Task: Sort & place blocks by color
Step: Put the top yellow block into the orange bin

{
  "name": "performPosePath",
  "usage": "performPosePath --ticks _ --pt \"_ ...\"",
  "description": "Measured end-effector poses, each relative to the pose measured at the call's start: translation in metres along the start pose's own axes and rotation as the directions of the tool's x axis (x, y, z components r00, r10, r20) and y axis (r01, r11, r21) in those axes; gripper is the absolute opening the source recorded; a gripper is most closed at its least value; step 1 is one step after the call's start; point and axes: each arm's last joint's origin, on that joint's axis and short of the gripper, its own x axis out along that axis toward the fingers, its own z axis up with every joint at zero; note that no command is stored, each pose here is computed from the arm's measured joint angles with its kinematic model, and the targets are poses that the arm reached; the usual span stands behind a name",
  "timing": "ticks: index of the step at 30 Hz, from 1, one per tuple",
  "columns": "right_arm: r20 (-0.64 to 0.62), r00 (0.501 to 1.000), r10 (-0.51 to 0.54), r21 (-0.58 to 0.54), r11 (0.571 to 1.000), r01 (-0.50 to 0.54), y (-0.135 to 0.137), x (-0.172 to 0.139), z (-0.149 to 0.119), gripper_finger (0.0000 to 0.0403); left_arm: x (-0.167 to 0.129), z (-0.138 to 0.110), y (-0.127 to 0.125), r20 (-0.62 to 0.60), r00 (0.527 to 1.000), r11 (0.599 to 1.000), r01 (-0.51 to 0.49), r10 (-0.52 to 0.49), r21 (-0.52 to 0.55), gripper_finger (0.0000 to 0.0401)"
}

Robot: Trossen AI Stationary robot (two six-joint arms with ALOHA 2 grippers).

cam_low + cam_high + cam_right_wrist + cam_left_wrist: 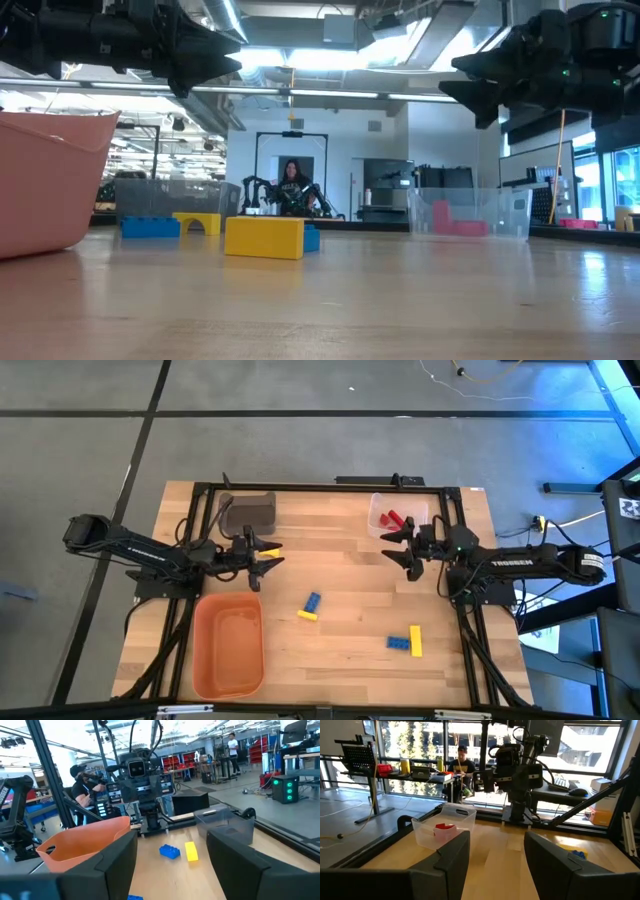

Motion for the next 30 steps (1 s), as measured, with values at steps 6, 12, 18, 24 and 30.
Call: performPosePath --ticks 6,12,18,24,30 --pt "-0.001 1.000 0.003 -0.001 1.000 -0.003 0.001 0.000 0.000 0.0239 0.000 0.000 0.000 -0.003 1.000 1.000 -0.016 0.016 0.002 0.0180" --pt "0.000 1.000 0.001 -0.002 1.000 -0.001 0.000 0.000 0.000 0.0239 0.001 -0.012 0.008 -0.129 0.960 0.963 -0.259 0.249 -0.071 0.0180" --pt "0.006 1.000 -0.025 -0.004 1.000 0.025 0.000 0.000 0.000 0.0239 0.013 -0.024 0.030 -0.420 0.800 0.874 -0.485 0.428 -0.032 0.0180" --pt "0.013 0.998 -0.061 -0.001 0.998 0.061 -0.001 0.000 0.000 0.0239 0.029 -0.047 0.044 -0.616 0.654 0.854 -0.516 0.439 0.061 0.0180" --pt "0.008 0.998 -0.062 0.000 0.998 0.062 -0.002 0.000 0.000 0.0239 0.046 -0.066 0.052 -0.713 0.579 0.879 -0.465 0.395 0.110 0.0180"
